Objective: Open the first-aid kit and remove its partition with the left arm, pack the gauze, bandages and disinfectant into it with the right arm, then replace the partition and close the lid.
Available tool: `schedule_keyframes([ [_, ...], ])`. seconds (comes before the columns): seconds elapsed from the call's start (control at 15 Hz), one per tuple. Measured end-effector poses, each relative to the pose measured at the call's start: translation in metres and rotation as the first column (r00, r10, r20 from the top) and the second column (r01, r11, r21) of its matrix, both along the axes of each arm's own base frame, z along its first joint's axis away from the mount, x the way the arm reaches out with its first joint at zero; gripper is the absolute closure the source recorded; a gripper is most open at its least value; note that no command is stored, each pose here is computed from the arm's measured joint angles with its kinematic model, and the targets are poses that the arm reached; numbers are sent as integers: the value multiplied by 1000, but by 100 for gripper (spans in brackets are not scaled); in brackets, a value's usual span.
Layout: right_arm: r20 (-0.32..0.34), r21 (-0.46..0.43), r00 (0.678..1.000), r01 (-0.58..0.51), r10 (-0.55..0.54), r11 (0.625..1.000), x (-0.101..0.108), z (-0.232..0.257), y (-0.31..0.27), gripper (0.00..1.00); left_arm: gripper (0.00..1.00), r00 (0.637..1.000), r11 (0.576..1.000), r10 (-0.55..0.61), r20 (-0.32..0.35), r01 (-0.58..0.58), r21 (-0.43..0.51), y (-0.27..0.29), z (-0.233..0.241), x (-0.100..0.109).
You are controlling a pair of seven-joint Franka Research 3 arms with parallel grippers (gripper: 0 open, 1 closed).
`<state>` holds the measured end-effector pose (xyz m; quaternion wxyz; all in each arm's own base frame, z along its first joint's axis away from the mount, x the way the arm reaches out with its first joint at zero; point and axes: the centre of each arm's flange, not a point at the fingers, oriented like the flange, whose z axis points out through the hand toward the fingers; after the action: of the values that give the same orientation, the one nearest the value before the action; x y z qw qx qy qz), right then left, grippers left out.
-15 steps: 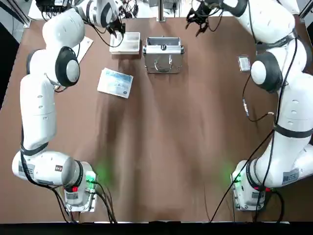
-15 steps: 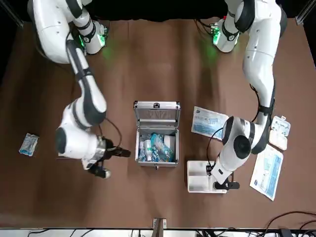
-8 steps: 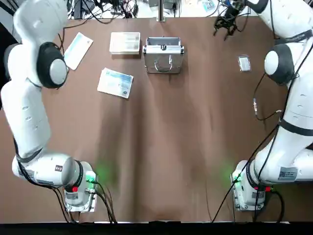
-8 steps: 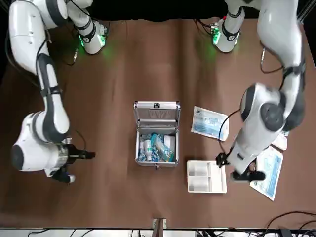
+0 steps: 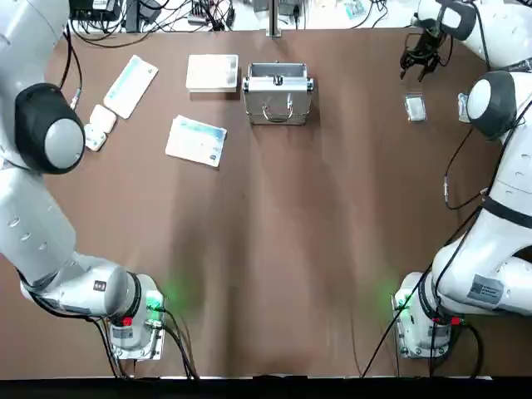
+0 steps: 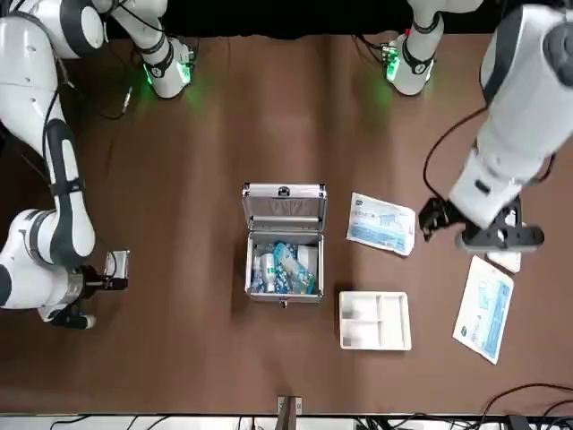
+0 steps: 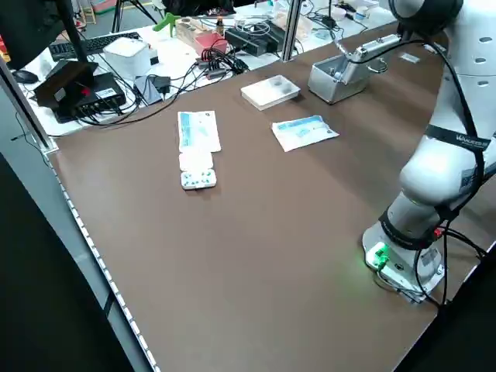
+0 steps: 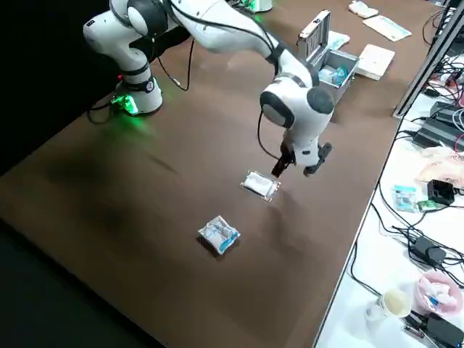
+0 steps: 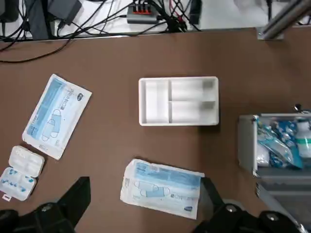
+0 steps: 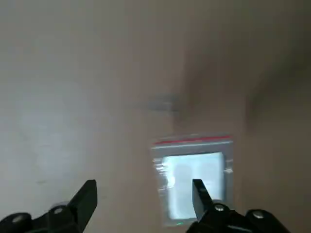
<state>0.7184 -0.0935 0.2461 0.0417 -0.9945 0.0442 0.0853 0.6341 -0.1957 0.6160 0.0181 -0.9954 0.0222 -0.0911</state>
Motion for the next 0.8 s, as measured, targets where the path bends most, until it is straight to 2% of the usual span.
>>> schedule_keyframes([
  [0.13, -21, -40, 1000, -22, 21, 999, -9, -17, -30, 13, 1, 1000, 1000, -25, -1, 25, -4, -13, 10, -12],
  [0.33, -95, -91, 995, -42, 33, 995, -30, -57, -73, 13, 1, 999, 999, -32, -11, 32, -5, -16, 7, -15],
  [0.53, -130, -76, 991, -51, 40, 996, -37, -81, -70, 14, 1, 999, 999, -35, -13, 35, -6, -16, 7, -15],
  [0.8, -135, -73, 989, -67, 57, 995, -35, -83, -61, 15, 1, 998, 998, -57, -19, 57, -18, -14, 10, -17],
])
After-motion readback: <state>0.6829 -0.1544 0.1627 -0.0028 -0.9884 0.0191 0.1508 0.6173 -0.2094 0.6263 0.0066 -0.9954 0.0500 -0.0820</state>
